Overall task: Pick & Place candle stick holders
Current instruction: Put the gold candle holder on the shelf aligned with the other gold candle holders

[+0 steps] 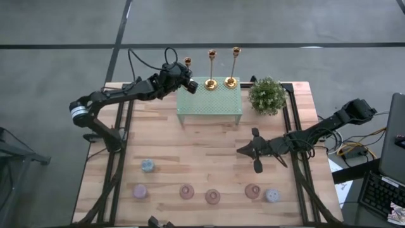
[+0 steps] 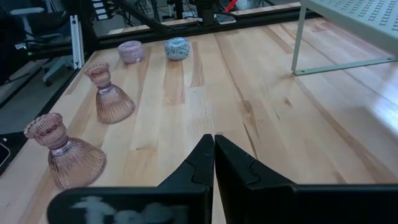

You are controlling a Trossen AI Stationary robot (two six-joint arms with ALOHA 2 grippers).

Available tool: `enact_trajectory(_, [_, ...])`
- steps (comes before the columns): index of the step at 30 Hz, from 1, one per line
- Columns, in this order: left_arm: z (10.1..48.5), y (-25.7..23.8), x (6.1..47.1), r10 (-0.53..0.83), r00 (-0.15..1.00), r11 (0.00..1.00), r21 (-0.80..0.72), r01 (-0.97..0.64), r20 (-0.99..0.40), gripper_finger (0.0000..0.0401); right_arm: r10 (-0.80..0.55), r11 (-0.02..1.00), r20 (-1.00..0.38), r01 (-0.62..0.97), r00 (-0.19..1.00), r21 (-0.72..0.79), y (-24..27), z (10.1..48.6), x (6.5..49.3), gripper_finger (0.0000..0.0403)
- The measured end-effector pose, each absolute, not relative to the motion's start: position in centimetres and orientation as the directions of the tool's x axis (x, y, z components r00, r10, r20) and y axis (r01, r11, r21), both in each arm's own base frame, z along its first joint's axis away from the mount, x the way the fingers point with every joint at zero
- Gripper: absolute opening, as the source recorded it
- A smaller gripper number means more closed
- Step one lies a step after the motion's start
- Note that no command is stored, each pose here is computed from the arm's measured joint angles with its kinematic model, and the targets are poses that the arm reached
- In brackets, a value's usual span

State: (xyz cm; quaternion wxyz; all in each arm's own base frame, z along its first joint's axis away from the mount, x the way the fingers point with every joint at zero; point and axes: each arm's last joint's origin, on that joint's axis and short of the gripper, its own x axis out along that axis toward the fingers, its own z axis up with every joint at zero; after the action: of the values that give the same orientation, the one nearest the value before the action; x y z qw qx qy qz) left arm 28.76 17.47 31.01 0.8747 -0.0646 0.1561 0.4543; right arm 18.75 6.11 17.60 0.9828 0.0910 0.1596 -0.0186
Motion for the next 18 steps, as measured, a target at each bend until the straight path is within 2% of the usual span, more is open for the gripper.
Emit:
enact_trajectory(5, [30.64, 17.39, 29.07, 0.725, 0.59, 0.634, 0.011, -0.773, -0.355, 0.0107, -0.021, 0.982, -0.318, 0.079, 0.948, 0.172, 6.06, 17.53, 18.72, 0.0008])
enact_trajectory(11, [30.59, 17.31, 28.93, 0.723, 0.584, 0.64, 0.041, -0.767, -0.369, 0.014, -0.022, 0.981, -0.325, 0.084, 0.946, 0.177, 6.01, 17.31, 18.61, 0.0008])
enact_trajectory(18, [30.42, 17.4, 28.74, 0.739, 0.554, 0.624, 0.078, -0.777, -0.384, 0.021, -0.022, 0.98, -0.325, 0.085, 0.945, 0.178, 6.01, 17.28, 18.59, 0.0008])
